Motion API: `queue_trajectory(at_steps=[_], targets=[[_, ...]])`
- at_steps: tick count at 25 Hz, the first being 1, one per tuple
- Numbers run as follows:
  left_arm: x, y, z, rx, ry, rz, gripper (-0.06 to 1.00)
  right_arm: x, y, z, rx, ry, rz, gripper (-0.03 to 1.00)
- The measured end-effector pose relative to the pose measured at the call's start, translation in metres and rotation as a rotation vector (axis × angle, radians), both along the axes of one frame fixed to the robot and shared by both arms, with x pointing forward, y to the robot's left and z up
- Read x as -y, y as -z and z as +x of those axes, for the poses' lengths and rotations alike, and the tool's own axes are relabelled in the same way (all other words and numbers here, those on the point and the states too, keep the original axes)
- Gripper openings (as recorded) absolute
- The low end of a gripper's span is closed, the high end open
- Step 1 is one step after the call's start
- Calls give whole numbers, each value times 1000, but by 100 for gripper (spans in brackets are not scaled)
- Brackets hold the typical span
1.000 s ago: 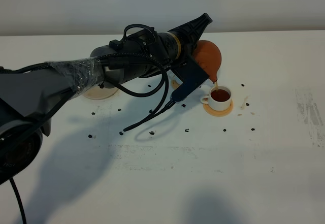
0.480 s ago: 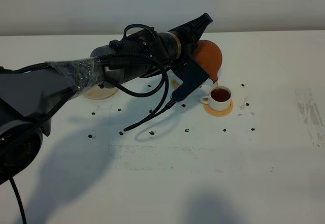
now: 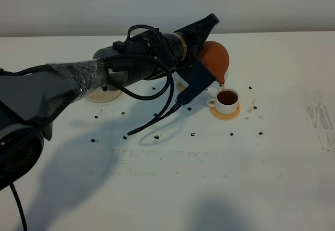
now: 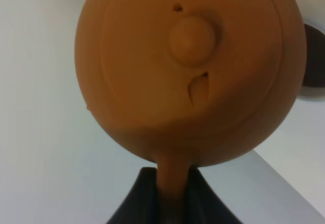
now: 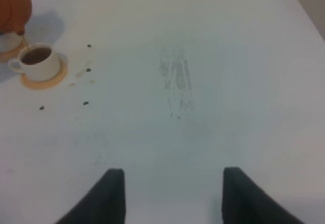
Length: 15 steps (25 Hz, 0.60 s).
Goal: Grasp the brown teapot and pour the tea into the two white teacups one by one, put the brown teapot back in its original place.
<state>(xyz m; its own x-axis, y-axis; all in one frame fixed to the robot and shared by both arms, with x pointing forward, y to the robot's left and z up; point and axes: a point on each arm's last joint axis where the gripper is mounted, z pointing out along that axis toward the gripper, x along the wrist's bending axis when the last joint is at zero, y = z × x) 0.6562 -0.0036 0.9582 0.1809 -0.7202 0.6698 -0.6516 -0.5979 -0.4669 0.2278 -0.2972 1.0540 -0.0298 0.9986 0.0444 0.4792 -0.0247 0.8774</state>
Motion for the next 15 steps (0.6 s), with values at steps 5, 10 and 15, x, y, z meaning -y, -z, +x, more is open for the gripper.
queue_trajectory(at_steps=[5,10,15], targets=[[-1,2,-1,-29,-28,-11,8,0,0,0,0,0,0,42],[-4,5,-2,-89,-85,-29,8,0,0,0,0,0,0,42],[-4,6,-3,-122,-112,-62,8,0,0,0,0,0,0,42]])
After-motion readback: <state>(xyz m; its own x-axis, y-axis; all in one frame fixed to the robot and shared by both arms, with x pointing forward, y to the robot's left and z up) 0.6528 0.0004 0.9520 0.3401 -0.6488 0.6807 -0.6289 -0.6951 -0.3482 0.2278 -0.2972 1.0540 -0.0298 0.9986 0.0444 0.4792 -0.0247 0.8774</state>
